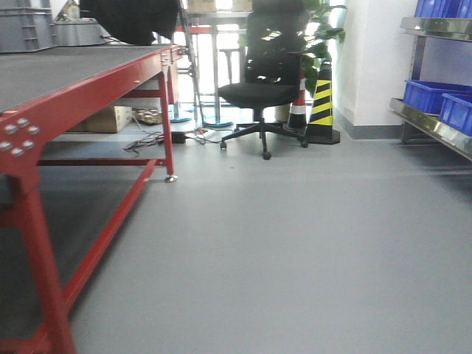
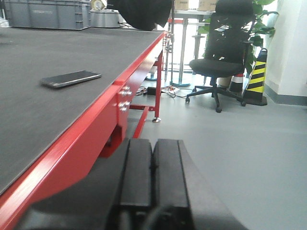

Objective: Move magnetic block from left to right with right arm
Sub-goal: 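Drive the base toward the black office chair and cone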

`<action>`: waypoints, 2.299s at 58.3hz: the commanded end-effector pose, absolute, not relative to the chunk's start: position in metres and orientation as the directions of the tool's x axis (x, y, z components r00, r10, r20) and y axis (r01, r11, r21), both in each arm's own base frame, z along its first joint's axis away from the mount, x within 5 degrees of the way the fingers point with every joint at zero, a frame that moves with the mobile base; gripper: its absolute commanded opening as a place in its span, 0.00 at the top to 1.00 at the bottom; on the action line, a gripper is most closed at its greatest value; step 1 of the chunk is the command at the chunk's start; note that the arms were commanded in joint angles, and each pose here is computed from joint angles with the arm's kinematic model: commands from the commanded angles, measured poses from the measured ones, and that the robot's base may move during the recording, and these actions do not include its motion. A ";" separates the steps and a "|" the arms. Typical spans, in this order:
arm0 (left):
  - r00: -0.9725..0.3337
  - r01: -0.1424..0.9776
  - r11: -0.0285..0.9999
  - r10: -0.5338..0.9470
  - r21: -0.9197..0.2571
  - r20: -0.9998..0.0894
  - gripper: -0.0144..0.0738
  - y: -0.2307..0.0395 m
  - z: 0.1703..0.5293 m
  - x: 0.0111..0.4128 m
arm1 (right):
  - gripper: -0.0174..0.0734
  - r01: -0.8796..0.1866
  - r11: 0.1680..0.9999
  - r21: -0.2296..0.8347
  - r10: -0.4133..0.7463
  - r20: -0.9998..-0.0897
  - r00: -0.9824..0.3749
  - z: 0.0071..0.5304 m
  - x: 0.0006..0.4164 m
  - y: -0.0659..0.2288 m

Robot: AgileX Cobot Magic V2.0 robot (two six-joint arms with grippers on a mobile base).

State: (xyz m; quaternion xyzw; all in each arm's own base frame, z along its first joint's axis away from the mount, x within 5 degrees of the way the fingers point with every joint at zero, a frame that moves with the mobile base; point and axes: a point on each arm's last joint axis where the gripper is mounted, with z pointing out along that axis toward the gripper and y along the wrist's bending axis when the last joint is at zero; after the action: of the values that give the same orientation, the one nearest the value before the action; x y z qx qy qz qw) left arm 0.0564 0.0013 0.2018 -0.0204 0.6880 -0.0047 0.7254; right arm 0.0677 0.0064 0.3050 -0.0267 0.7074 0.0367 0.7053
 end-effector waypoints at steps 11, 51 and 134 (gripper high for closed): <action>0.134 -0.022 0.999 -0.040 -0.043 -0.990 0.97 0.002 0.206 0.056 | 0.53 -0.080 0.997 0.013 0.021 -0.995 0.101 0.321 0.067 0.006; 0.134 -0.022 0.999 -0.040 -0.043 -0.990 0.97 0.002 0.206 0.056 | 0.53 -0.080 0.997 0.013 0.021 -0.995 0.101 0.321 0.067 0.006; 0.134 -0.022 0.999 -0.040 -0.043 -0.990 0.97 0.002 0.206 0.056 | 0.53 -0.080 0.997 0.013 0.021 -0.995 0.101 0.321 0.067 0.006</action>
State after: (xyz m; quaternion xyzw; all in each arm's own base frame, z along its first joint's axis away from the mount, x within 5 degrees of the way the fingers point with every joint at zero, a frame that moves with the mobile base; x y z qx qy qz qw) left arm 0.0564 0.0013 0.2018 -0.0204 0.6880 -0.0047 0.7254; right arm 0.0678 0.0064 0.3043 -0.0267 0.7083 0.0366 0.7045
